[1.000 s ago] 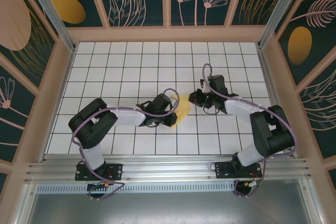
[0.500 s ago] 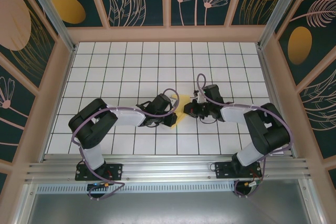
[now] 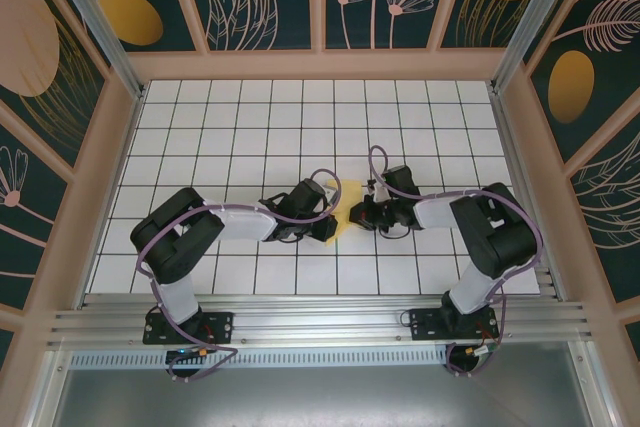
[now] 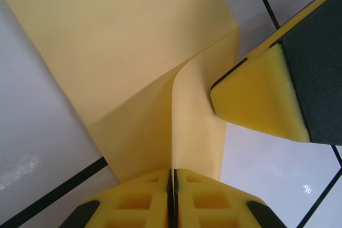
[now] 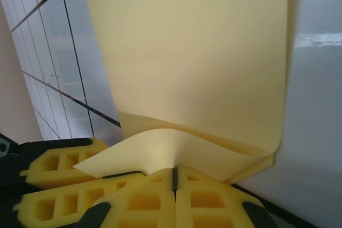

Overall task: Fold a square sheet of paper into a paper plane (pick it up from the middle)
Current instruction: Third fold the triangle at the center of the table.

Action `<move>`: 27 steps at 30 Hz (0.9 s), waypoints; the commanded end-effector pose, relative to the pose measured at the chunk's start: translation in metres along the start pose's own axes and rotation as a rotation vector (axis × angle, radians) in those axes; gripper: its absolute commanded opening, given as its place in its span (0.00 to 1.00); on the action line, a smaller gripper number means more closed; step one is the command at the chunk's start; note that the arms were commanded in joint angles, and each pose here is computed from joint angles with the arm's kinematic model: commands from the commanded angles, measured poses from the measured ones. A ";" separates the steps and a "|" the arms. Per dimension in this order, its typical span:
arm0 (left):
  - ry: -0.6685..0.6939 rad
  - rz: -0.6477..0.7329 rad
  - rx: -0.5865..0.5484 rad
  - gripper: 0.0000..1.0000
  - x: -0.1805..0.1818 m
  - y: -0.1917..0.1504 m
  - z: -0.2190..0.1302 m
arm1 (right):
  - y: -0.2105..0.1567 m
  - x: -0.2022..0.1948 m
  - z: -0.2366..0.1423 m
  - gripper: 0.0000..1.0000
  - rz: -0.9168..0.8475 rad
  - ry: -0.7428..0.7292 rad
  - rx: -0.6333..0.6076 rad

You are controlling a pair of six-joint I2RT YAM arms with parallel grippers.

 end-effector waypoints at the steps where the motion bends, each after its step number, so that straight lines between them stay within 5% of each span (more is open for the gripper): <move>1: 0.057 -0.037 0.129 0.13 0.018 -0.039 0.009 | 0.005 0.003 0.005 0.03 -0.045 -0.003 -0.011; 13: 0.063 -0.057 0.108 0.22 0.016 -0.031 0.004 | 0.003 -0.025 0.002 0.03 -0.016 -0.158 -0.034; 27: 0.014 -0.229 -0.134 0.36 -0.009 0.033 -0.046 | 0.001 -0.029 0.002 0.03 -0.036 -0.185 -0.018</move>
Point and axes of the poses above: each hand's point on the last joint's axis, 136 mm out from that joint toward the fingers, its own z axis out along the fingers, its own x axis along the line the jaws close on, y = z × x, the point moved 3 cm from there along -z, back along the fingers, and after that the axes turned 9 degrees about z, right-handed, at the moved point
